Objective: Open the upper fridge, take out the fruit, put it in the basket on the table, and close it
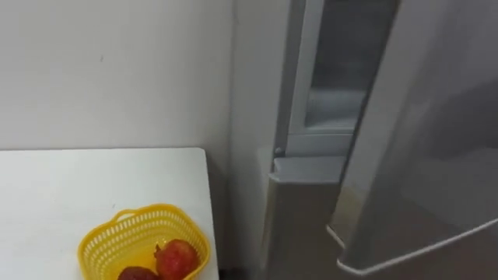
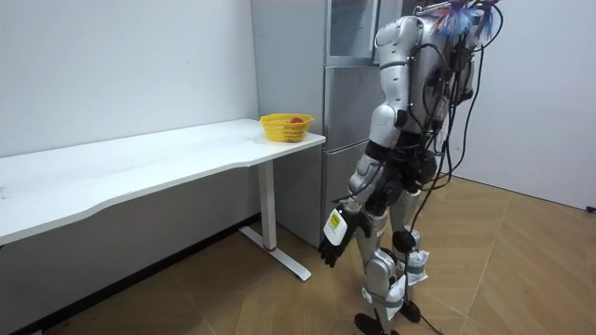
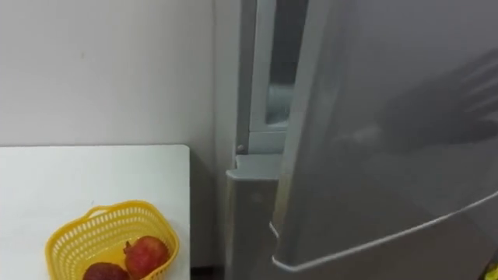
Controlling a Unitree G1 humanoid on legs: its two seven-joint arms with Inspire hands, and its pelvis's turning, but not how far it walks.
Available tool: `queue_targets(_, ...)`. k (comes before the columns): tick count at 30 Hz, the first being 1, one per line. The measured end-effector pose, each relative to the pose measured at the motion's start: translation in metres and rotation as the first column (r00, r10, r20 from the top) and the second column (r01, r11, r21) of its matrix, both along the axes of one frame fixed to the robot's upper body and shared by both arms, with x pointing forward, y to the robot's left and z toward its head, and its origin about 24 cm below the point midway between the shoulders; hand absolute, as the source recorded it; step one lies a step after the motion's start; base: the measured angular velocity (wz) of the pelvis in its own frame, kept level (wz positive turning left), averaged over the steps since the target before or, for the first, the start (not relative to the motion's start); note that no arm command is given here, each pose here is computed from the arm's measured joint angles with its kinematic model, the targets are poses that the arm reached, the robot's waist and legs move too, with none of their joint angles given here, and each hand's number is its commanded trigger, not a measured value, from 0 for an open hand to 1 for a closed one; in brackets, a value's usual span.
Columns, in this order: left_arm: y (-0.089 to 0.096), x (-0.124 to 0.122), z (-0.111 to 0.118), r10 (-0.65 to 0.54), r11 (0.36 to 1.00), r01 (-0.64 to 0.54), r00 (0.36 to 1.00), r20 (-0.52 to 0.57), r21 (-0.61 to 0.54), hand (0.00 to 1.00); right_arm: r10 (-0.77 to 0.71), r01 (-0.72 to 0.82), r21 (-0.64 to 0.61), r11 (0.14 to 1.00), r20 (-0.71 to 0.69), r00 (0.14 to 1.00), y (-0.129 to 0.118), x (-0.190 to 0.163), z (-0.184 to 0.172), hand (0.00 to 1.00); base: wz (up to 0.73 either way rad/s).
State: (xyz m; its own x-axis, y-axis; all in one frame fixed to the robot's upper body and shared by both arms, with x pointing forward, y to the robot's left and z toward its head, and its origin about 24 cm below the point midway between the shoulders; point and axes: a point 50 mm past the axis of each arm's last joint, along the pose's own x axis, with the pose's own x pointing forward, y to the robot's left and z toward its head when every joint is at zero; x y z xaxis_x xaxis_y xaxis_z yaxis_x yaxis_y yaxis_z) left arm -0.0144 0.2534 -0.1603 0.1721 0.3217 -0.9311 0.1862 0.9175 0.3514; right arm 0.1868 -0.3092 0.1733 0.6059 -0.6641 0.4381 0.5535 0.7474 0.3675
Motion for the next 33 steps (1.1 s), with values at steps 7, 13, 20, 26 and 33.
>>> queue_targets(7,-0.002,-0.002,0.0,0.011,1.0,-0.011,1.0,-0.002,0.002,0.0,0.079,-0.079,-0.002,0.997,0.006,0.997,0.012,0.014,0.0,0.0,0.11)
queue_targets(13,-0.004,-0.011,0.0,0.02,1.0,-0.019,1.0,-0.016,0.013,0.0,0.122,-0.121,-0.018,0.992,0.037,0.992,0.021,0.019,0.002,0.0,0.09)
queue_targets(20,-0.004,-0.014,0.0,0.025,1.0,-0.025,0.999,-0.022,0.004,0.0,0.103,-0.103,-0.012,0.995,0.053,0.993,0.017,0.019,-0.001,0.0,0.01)
queue_targets(26,-0.004,-0.014,0.0,0.024,1.0,-0.024,1.0,-0.019,0.004,0.0,0.085,-0.085,0.005,0.996,0.039,0.996,0.014,0.021,-0.006,0.0,0.0)
queue_targets(33,-0.004,-0.013,0.0,0.024,1.0,-0.024,1.0,-0.015,0.004,0.0,0.082,-0.082,0.007,0.997,0.037,0.996,0.013,0.021,-0.007,0.0,0.0)
